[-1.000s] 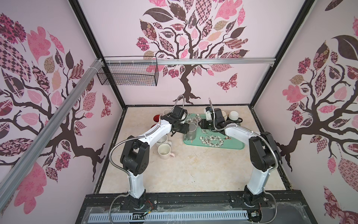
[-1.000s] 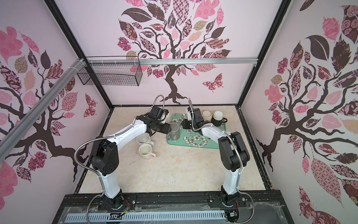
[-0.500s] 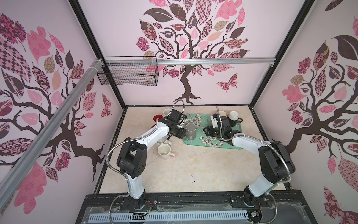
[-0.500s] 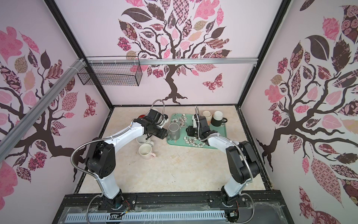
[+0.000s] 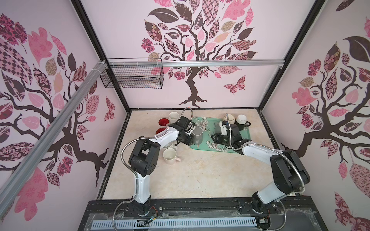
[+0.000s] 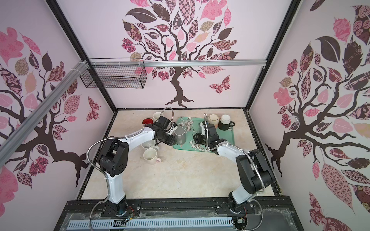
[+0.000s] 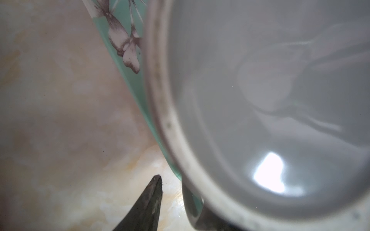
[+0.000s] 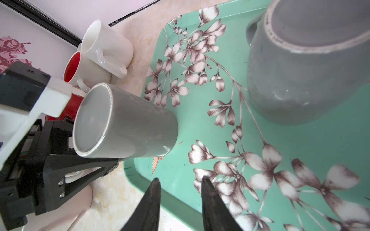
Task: Turn the mug right side up
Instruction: Pick up the mug from the tray, then place the mug at the top-center of the table.
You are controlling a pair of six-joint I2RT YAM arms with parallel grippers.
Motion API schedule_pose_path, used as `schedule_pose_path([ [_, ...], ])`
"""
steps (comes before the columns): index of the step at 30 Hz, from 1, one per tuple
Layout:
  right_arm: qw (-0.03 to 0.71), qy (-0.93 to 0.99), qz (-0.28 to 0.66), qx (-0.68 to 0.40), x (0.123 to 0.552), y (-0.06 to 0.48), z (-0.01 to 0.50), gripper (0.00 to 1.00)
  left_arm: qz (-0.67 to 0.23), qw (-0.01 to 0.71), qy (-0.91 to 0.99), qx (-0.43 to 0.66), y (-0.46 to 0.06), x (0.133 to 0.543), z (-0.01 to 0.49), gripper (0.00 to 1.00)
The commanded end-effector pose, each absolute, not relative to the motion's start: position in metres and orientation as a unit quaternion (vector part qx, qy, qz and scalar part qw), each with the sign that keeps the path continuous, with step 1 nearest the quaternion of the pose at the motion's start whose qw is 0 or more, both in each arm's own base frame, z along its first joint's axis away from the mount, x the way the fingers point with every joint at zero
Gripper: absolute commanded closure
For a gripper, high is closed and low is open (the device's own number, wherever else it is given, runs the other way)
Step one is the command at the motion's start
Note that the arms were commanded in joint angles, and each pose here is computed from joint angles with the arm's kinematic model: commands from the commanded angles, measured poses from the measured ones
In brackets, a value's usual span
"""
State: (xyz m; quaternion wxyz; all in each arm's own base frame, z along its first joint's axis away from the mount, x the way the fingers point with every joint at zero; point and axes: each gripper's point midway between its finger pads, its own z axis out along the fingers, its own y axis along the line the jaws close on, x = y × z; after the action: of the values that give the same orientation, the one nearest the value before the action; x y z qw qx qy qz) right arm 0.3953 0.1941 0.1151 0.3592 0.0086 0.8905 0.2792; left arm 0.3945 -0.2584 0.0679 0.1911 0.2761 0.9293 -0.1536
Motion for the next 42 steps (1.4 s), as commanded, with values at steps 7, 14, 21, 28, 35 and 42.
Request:
schedule_pose_path([
  [7,0.376,0.877,0.301,0.001,0.394,0.199,0.134,0.63,-0.16,0.256,0.913,0.273,-0.277,0.42,0.093,0.61],
  [14,0.374,0.875,0.307,0.009,0.393,0.199,0.133,0.63,-0.154,0.268,0.912,0.269,-0.275,0.423,0.098,0.96],
  [21,0.359,0.865,0.343,0.071,0.393,0.184,0.127,0.5,-0.174,0.307,0.905,0.239,-0.278,0.433,0.128,1.0],
  [28,0.369,0.831,0.398,0.123,0.39,0.171,0.141,0.49,-0.283,0.345,0.873,0.196,-0.294,0.439,0.184,1.0],
  [35,0.389,0.76,0.513,0.091,0.376,0.192,0.193,0.5,-0.416,0.401,0.804,0.141,-0.295,0.443,0.257,1.0],
  [42,0.396,0.686,0.61,0.025,0.364,0.212,0.263,0.48,-0.513,0.467,0.706,0.143,-0.29,0.423,0.335,1.0],
])
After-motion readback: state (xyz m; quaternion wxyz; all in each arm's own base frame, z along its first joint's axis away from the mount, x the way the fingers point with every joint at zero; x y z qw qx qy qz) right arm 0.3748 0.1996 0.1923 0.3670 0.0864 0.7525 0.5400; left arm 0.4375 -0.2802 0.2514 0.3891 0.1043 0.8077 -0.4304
